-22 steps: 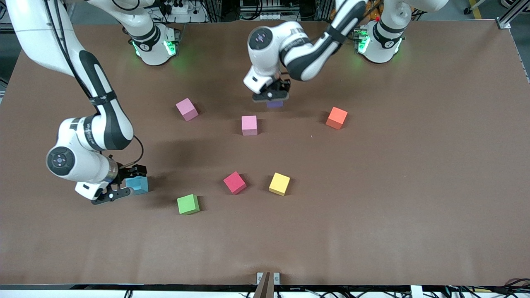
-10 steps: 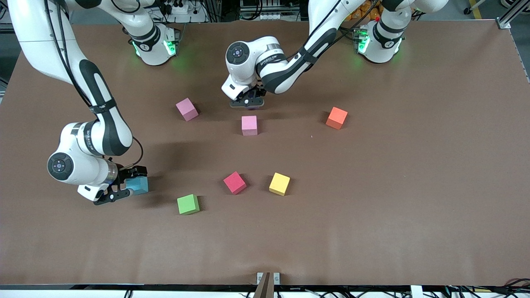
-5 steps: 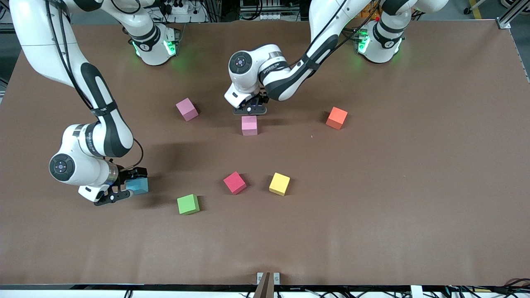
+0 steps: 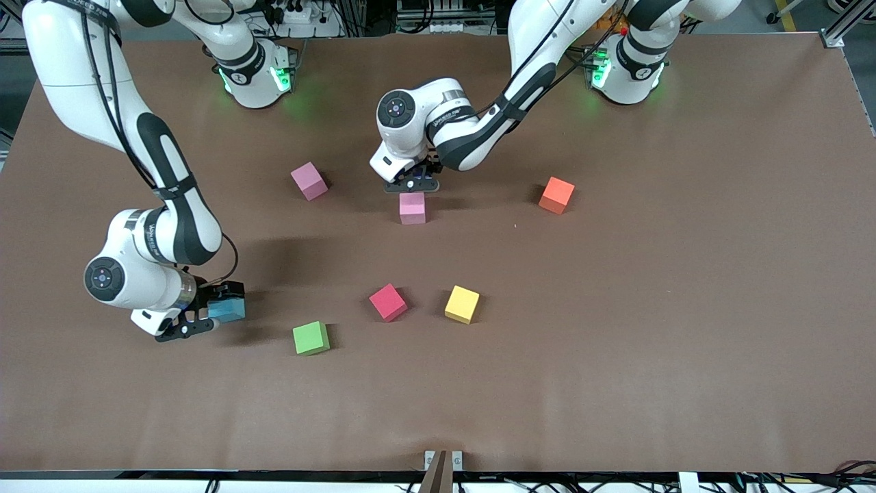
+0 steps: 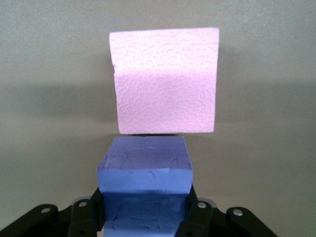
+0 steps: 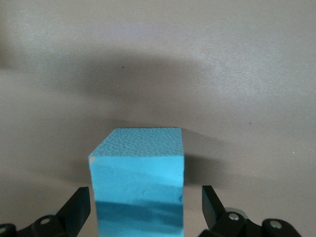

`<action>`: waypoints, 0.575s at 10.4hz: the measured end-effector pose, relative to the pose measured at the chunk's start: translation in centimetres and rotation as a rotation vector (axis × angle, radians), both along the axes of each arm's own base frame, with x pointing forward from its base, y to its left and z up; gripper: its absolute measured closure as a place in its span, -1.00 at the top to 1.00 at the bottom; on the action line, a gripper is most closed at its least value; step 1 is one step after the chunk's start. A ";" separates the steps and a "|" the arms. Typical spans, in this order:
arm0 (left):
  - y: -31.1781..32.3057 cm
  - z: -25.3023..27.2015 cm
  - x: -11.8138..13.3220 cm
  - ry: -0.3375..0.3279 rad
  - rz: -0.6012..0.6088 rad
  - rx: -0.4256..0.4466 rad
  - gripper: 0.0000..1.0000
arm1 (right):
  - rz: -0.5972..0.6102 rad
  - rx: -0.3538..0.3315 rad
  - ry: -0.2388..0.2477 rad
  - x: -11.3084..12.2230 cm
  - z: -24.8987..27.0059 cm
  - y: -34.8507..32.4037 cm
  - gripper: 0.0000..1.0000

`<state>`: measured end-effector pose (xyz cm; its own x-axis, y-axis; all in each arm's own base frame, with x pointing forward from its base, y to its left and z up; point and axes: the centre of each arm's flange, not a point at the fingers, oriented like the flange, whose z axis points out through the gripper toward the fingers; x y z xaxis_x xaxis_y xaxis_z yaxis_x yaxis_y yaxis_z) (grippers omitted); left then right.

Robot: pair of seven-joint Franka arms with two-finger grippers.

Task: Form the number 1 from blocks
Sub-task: 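Lower the purple cube beside the pink cube and open the left gripper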

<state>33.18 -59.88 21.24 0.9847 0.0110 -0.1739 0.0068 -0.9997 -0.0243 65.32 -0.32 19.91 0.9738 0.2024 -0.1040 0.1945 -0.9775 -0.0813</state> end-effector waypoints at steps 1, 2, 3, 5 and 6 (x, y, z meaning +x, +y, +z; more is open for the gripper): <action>-0.1 -0.2 0.1 0.002 0.002 -0.002 0.20 | -0.012 0.006 -0.002 0.1 0.1 -0.2 0.88; -0.2 -0.2 0.3 0.002 0.004 -0.005 0.20 | -0.022 0.014 -0.004 0.1 0.1 -0.2 0.87; -0.3 -0.2 0.4 0.002 0.006 -0.007 0.20 | -0.036 0.025 -0.005 0.1 0.2 -0.2 0.65; -0.3 -0.3 0.5 0.002 0.008 -0.007 0.20 | -0.057 0.038 -0.006 0.2 0.2 -0.4 0.26; -0.2 -0.4 0.6 0.002 0.010 -0.005 0.20 | -0.061 0.038 -0.006 0.2 0.2 -0.4 0.25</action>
